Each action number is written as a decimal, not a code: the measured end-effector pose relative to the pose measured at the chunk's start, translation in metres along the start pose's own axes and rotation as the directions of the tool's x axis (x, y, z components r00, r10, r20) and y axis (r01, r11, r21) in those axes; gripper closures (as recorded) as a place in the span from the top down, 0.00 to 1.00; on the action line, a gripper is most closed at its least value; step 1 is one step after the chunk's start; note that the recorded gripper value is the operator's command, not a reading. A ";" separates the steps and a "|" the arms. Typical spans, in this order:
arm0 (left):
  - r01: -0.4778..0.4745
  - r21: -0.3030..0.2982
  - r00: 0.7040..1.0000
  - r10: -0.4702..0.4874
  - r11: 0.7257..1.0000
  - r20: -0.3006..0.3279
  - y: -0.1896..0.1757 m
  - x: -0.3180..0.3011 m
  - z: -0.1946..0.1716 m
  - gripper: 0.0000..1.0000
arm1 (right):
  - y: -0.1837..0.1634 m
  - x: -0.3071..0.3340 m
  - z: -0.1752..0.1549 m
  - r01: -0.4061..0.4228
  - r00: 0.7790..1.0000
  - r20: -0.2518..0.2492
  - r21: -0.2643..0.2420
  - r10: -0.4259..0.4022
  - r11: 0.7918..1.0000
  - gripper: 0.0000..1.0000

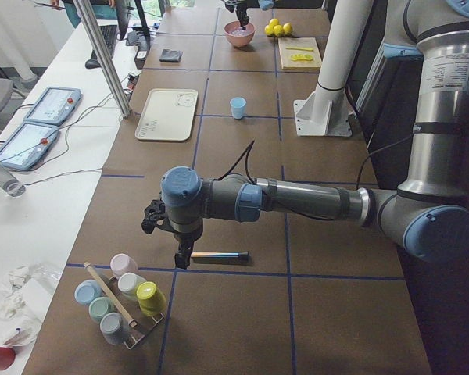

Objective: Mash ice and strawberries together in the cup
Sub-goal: 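Close the right gripper on another ice cube, then carry the ice cube over the light-blue cup and lower it, then open the right gripper to drop the cube into the cup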

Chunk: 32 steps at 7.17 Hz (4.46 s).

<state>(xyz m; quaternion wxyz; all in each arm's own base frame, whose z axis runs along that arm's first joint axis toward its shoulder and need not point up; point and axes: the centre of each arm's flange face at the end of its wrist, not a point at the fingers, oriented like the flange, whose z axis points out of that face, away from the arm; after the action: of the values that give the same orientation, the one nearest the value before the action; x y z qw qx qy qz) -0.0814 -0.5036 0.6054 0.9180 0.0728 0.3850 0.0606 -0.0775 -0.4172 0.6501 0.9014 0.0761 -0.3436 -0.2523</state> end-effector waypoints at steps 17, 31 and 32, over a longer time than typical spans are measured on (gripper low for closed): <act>0.018 -0.017 1.000 -0.018 1.000 -0.002 0.006 -0.008 0.008 1.00 | -0.336 -0.584 -0.100 -0.447 0.893 0.079 0.048 0.442 0.893 0.00; -0.006 -0.001 1.000 0.006 1.000 0.000 0.001 0.001 0.003 1.00 | -0.348 -0.565 -0.102 -0.470 0.881 0.115 0.100 0.459 0.877 0.99; -0.023 -0.002 1.000 0.023 1.000 -0.001 -0.003 0.008 0.004 1.00 | -0.334 -0.527 -0.118 -0.485 0.874 0.113 0.122 0.473 0.866 0.99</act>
<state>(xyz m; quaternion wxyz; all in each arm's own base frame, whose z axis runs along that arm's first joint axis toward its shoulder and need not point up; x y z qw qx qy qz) -0.0722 -0.5052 0.6022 0.9172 0.0761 0.3846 0.0716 -0.4702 -0.4416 0.1516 0.9134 0.0445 -0.4046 0.0023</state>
